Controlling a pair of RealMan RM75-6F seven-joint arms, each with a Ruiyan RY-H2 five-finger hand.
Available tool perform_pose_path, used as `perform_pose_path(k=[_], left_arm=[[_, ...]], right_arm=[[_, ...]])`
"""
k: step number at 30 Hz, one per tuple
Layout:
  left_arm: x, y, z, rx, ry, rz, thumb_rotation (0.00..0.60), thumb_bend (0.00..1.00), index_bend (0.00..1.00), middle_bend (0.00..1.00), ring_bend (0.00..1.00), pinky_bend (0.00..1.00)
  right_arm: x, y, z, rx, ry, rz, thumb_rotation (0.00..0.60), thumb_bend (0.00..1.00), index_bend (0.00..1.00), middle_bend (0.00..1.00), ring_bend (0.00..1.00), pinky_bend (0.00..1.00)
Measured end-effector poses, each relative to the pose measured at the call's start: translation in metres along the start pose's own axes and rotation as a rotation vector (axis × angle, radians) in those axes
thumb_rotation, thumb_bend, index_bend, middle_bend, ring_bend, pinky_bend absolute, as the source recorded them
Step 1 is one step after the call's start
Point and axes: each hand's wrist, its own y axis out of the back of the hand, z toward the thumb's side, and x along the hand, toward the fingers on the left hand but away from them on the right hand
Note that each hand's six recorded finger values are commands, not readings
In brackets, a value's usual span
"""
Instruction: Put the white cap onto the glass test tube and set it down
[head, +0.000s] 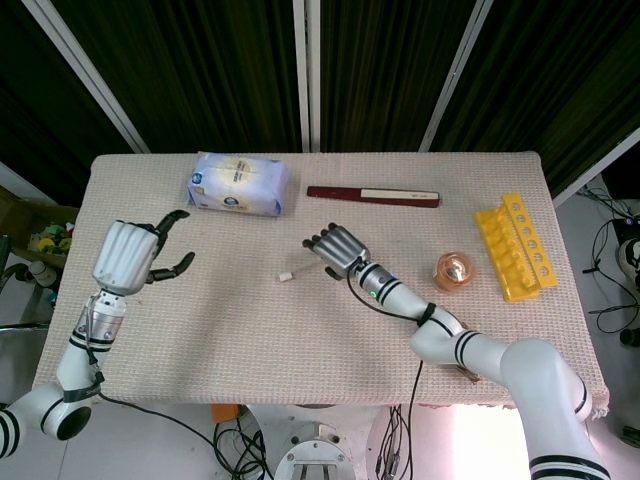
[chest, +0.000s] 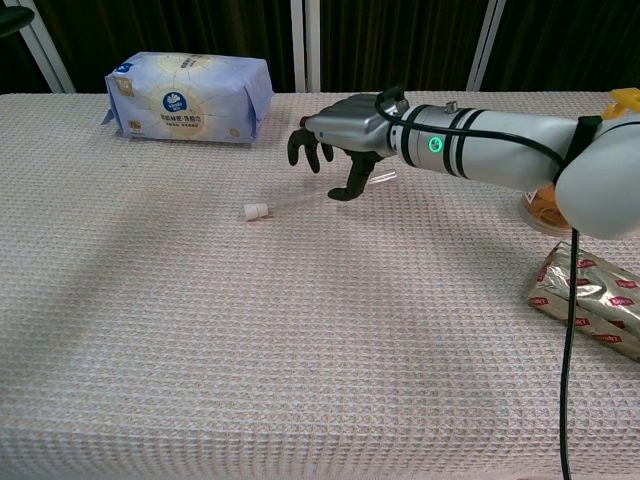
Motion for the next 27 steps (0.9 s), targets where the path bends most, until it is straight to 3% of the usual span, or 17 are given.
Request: perform_pose_path(k=[4,6,8,12,15,19,23,27], left_arm=[[-0.005,0.000,-0.018,0.030,0.065,-0.043,0.415,0.25,0.28,0.74,0.67,0.83],[-0.009,0.000,-0.035,0.052,0.122,-0.076,0.527,0.25,0.29,0.64,0.54,0.68],[-0.017,0.002,-0.055,0.078,0.192,-0.110,0.595,0.25,0.30,0.54,0.44,0.54],[-0.041,0.011,-0.098,0.125,0.337,-0.166,0.600,0.25,0.30,0.37,0.27,0.29],[-0.065,0.021,-0.124,0.146,0.425,-0.184,0.598,0.25,0.30,0.32,0.22,0.25],[-0.093,0.031,-0.136,0.144,0.486,-0.159,0.598,0.25,0.29,0.31,0.20,0.22],[-0.122,0.041,-0.130,0.153,0.489,-0.128,0.598,0.25,0.29,0.31,0.20,0.21],[-0.148,0.042,-0.110,0.134,0.459,-0.135,0.597,0.25,0.29,0.31,0.20,0.20]], right_arm=[[0.022,0.017,-0.025,-0.038,-0.043,-0.045,0.600,0.30,0.13,0.28,0.24,0.27],[0.042,0.028,-0.046,-0.070,-0.086,-0.085,0.600,0.32,0.13,0.27,0.22,0.26],[0.070,0.040,-0.070,-0.099,-0.144,-0.129,0.600,0.33,0.13,0.26,0.20,0.25],[0.144,0.056,-0.122,-0.137,-0.293,-0.217,0.600,0.33,0.10,0.21,0.13,0.18],[0.211,0.062,-0.154,-0.163,-0.420,-0.270,0.600,0.33,0.08,0.19,0.11,0.16],[0.293,0.059,-0.178,-0.184,-0.563,-0.315,0.600,0.34,0.07,0.18,0.10,0.15],[0.355,0.043,-0.176,-0.232,-0.648,-0.338,0.600,0.34,0.06,0.18,0.10,0.14],[0.393,0.026,-0.164,-0.259,-0.680,-0.342,0.600,0.35,0.06,0.18,0.10,0.13]])
